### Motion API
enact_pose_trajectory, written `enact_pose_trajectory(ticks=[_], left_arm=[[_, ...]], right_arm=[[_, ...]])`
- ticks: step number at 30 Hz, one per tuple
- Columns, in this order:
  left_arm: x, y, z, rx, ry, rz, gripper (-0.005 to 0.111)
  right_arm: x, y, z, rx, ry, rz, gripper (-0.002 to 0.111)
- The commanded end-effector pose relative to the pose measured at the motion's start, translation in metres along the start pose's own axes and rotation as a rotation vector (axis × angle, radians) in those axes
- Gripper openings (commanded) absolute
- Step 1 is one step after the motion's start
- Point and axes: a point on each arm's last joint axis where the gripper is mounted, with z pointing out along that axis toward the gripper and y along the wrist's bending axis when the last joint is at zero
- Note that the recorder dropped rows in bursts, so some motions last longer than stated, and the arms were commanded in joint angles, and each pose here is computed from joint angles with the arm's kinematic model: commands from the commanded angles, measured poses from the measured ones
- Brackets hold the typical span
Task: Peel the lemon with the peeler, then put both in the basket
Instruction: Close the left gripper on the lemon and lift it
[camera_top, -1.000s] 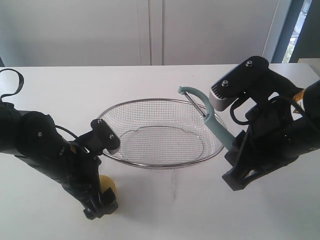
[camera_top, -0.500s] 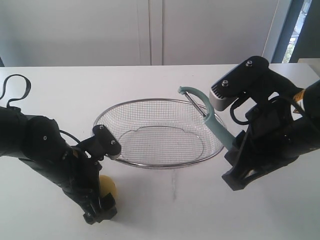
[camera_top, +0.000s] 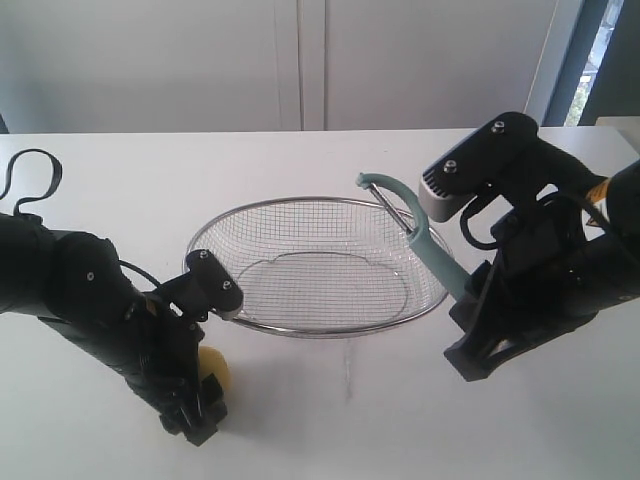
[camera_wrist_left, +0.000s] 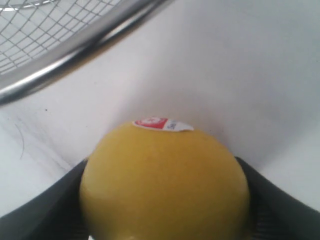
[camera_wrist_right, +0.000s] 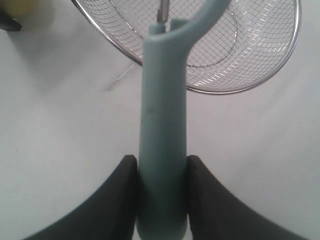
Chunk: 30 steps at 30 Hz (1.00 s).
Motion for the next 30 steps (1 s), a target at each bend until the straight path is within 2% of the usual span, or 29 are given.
enact_pose_trajectory(ticks=[1,5,10,19,30], left_arm=[[0.004,-0.002,0.002,0.013,0.017,-0.007,0.051],[0.004,-0.002,0.002,0.019,0.025,-0.007,0.023],[0.002,-0.004,-0.010,0.029,0.018,0.020,0.001],[0.003,-0.008,-0.055,0.051,0.113,0.202,0.000],[-0.012,-0.013,-0.128,0.000,-0.009,0.248,0.000]], right_arm=[[0.000,-0.002,-0.002,0.012,-0.019,0.009,0.000],[0.000,-0.002,-0.002,0.011,-0.019,0.011,0.000],[0.000,-0.002,-0.002,0.010,-0.015,0.011,0.000],[0.000,-0.002,-0.002,0.010,-0.014,0.011,0.000],[0.000,-0.002,-0.002,0.010,-0.014,0.011,0.000]])
